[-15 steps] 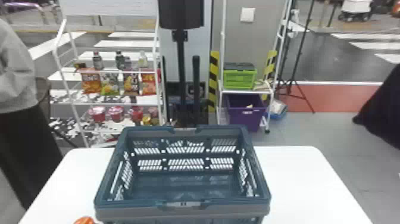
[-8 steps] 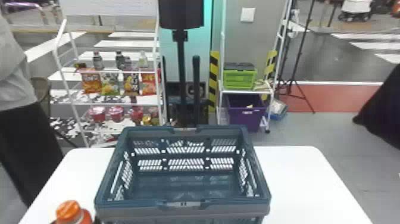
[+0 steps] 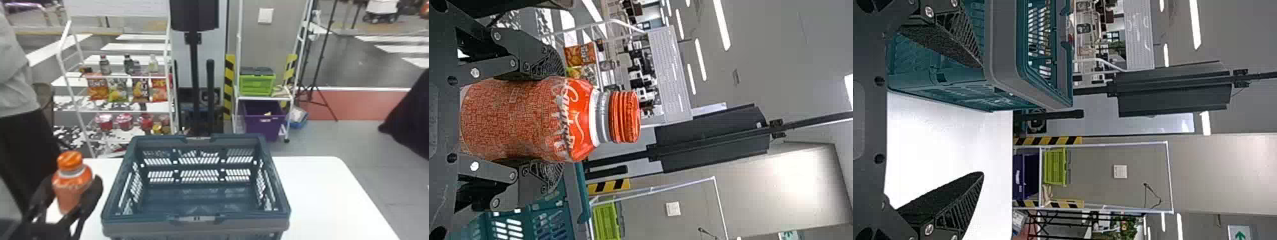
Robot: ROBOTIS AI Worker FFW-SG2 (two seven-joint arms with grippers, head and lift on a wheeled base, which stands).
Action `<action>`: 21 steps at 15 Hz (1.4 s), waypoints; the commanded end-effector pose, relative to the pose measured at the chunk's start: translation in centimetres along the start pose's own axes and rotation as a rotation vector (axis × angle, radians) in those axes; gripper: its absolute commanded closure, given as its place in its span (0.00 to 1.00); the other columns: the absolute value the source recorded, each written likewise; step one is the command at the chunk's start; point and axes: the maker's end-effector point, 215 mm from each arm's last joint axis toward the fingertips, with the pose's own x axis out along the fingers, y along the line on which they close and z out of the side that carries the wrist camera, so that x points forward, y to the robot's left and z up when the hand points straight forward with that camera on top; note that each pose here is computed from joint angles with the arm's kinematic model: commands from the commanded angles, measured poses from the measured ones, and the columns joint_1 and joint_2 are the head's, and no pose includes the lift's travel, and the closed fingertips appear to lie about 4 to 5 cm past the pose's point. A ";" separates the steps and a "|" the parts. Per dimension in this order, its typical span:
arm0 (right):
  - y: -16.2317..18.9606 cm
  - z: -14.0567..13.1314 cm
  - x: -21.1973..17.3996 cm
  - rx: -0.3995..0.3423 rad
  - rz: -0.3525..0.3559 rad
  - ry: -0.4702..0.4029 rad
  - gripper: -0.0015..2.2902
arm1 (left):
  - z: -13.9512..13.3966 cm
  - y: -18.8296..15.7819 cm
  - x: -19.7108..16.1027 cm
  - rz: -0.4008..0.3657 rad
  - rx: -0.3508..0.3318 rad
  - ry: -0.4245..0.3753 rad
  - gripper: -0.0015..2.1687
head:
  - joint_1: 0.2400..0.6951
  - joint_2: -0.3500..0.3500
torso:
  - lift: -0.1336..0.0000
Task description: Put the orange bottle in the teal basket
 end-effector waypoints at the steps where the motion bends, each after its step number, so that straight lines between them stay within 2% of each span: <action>1: -0.1 0.1 0.0 -0.009 -0.001 -0.003 0.05 | 2.2 -1.5 2.7 -0.046 0.031 -0.013 0.95 | 0.57 0.50 | 1.00; 4: 0.0 -0.1 0.0 -0.026 0.001 0.006 0.05 | 4.4 -5.6 6.6 -0.174 0.099 -0.029 0.95 | 0.57 0.50 | 1.00; 7: -0.1 -0.5 -0.3 -0.040 0.001 0.019 0.05 | 3.5 -12.0 11.4 -0.346 0.133 0.013 0.95 | 0.57 0.50 | 1.00; 9: -0.6 -0.6 -0.7 -0.049 -0.008 0.024 0.05 | 1.6 -16.0 14.2 -0.470 0.149 0.068 0.95 | 0.57 0.50 | 1.00; 11: -1.0 -1.1 -1.1 -0.050 -0.016 0.036 0.05 | -1.6 -19.0 16.3 -0.598 0.205 0.163 0.95 | 0.57 0.50 | 1.00; 12: -1.2 -1.1 -1.3 -0.052 -0.018 0.038 0.05 | -3.1 -20.6 16.8 -0.670 0.250 0.206 0.95 | 0.57 0.50 | 1.00; 16: -1.3 -1.4 -1.9 -0.054 -0.021 0.044 0.05 | -9.1 -24.1 16.8 -0.879 0.330 0.391 0.95 | 0.57 0.50 | 1.00; 19: -1.2 -1.3 -2.3 -0.056 -0.020 0.043 0.05 | -11.9 -24.7 16.5 -0.956 0.368 0.502 0.95 | 0.57 0.50 | 1.00; 21: -1.0 -1.1 -2.5 -0.056 -0.018 0.037 0.05 | -13.3 -24.7 16.3 -0.977 0.405 0.558 0.95 | 0.57 0.50 | 1.00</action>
